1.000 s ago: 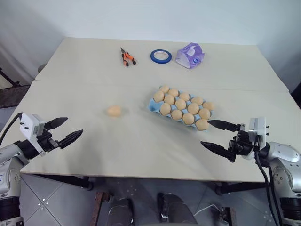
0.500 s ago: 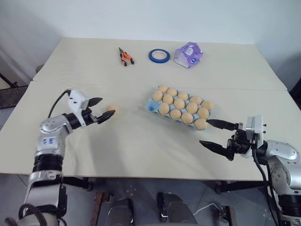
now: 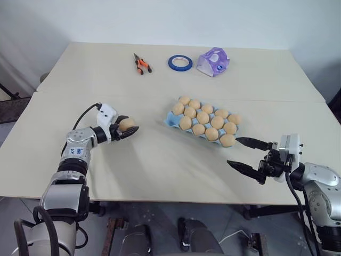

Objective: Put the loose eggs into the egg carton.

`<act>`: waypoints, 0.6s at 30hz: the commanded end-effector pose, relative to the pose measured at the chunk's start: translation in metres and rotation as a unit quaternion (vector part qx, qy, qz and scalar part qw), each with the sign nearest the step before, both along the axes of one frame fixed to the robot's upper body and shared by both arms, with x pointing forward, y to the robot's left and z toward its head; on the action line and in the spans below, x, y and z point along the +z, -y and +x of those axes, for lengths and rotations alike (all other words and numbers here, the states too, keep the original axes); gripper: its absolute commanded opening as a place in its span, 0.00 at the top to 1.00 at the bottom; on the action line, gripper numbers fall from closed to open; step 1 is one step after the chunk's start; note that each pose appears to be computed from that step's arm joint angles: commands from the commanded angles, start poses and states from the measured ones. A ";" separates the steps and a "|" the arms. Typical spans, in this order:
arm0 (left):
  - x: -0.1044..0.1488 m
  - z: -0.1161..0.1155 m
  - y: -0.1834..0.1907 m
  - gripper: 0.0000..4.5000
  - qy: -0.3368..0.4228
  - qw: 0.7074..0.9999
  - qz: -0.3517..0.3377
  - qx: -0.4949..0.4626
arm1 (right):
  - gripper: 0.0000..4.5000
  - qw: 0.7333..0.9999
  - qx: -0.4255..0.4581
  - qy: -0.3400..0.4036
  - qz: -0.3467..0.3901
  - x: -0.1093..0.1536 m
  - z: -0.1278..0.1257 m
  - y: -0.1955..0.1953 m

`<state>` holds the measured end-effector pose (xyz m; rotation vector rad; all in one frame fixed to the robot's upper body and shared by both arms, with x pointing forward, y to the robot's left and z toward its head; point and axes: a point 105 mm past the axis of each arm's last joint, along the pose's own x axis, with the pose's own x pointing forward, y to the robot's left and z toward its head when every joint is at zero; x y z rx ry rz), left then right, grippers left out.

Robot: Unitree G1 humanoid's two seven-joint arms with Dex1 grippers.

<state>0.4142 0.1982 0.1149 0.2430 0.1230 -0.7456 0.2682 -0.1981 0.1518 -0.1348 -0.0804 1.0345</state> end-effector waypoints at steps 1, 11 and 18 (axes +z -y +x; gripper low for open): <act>0.015 0.005 0.000 0.51 0.027 1.000 0.009 0.001 | 0.00 1.000 -0.005 0.028 -0.004 0.013 -0.003 0.003; 0.087 0.005 0.070 0.61 0.108 0.982 -0.047 -0.148 | 0.00 1.000 -0.010 0.030 -0.003 0.012 -0.003 0.002; 0.083 0.009 0.124 0.61 0.086 0.976 -0.038 -0.195 | 0.00 0.999 -0.022 0.033 0.000 0.010 -0.006 0.002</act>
